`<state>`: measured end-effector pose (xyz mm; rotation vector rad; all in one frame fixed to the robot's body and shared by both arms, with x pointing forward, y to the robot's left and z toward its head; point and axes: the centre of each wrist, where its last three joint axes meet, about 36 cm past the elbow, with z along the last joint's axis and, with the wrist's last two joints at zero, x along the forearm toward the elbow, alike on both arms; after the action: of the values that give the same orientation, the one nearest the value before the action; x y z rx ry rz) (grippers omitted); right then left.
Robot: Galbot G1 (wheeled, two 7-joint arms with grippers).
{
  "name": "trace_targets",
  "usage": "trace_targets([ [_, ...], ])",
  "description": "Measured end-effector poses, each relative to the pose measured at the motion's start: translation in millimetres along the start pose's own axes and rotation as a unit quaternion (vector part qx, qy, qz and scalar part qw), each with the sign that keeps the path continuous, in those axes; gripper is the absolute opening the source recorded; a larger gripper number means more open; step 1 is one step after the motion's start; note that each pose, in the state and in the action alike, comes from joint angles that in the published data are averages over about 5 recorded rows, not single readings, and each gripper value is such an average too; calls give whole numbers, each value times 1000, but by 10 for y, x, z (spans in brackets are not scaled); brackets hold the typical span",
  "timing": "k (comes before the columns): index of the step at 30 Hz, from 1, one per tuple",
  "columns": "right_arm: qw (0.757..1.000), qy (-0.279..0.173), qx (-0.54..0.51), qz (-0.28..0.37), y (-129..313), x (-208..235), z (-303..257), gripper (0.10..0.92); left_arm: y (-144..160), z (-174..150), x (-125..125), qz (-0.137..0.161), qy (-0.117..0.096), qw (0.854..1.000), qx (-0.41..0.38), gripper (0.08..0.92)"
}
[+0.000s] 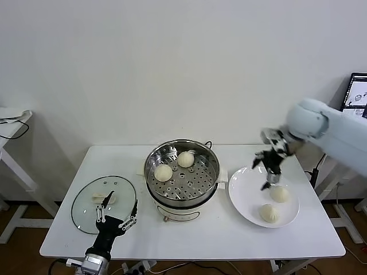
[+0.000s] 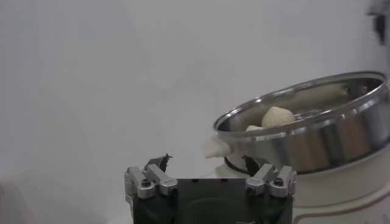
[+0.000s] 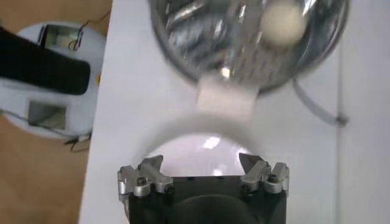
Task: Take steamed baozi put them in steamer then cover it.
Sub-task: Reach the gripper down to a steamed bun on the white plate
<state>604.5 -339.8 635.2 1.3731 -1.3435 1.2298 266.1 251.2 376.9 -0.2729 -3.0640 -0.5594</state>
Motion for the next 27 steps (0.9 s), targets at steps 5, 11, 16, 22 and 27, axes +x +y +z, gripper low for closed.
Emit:
trace_targets([
  [5, 1000, 14, -13, -9, 139, -314, 316, 823, -10, 19, -16, -1, 1, 1000, 2, 823],
  [11, 999, 27, -23, -16, 205, -630, 535, 823, -21, 46, -41, -2, 4, 1000, 4, 823],
  [16, 999, 35, -29, -22, 214, -867, 620, 823, -19, 77, -58, -3, 7, 1000, 5, 823],
  [22, 998, 42, -30, -31, 203, -1100, 648, 823, -16, 100, -72, -4, 10, 1000, 6, 823],
  [27, 998, 45, -32, -35, 195, -1249, 656, 823, -11, 108, -77, -5, 10, 1000, 6, 823],
])
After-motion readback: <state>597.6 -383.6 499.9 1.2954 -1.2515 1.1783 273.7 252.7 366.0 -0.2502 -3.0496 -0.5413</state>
